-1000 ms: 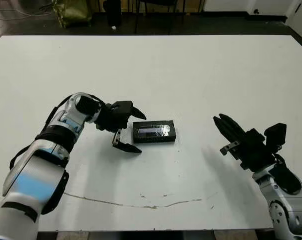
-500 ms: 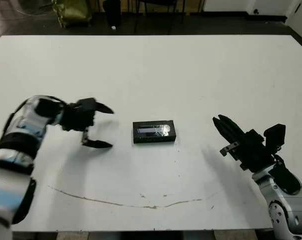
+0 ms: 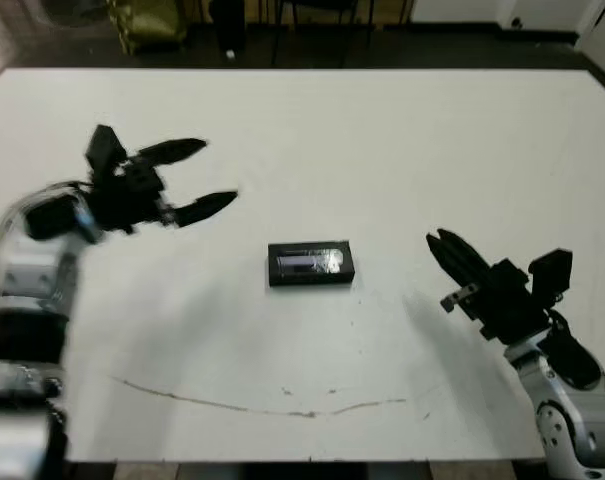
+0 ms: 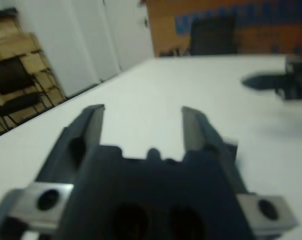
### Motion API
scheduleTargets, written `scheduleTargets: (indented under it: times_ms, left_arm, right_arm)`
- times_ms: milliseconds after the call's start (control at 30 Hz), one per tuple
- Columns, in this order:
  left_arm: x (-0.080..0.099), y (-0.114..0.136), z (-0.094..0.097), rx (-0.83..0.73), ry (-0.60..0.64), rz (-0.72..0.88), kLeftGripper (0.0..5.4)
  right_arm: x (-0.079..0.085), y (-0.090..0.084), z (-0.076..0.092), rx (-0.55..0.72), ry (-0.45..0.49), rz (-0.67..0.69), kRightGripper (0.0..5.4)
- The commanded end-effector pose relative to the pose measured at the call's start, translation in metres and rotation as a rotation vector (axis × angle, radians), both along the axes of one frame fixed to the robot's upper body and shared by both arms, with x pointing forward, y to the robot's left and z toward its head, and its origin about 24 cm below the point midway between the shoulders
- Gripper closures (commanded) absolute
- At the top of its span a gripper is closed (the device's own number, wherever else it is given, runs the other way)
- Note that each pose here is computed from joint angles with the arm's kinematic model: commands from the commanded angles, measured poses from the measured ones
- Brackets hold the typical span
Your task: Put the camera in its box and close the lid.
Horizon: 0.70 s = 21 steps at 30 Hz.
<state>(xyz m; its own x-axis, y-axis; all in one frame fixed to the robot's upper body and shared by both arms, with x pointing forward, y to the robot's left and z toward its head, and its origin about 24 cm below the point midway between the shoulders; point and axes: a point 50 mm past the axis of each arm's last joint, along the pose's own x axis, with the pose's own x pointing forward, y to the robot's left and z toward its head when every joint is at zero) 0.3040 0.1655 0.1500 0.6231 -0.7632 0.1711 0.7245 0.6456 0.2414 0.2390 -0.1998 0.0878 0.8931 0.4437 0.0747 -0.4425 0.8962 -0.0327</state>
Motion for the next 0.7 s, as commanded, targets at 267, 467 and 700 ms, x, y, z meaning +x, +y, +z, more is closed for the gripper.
scheduleTargets:
  times_ms: [267, 467, 700]
  left_arm:
    - [-0.020, -0.061, -0.027, 0.031, 0.236, 0.095, 4.84]
    - [-0.023, -0.075, -0.048, 0.083, 0.366, 0.144, 5.38]
    - [-0.031, -0.074, -0.073, 0.140, 0.582, 0.184, 5.38]
  right_arm:
    - [0.000, -0.001, -0.005, -0.001, 0.018, -0.013, 5.40]
    - [-0.002, -0.001, -0.004, 0.001, 0.027, -0.025, 5.40]
    - [-0.001, -0.001, -0.004, 0.009, 0.033, -0.018, 5.40]
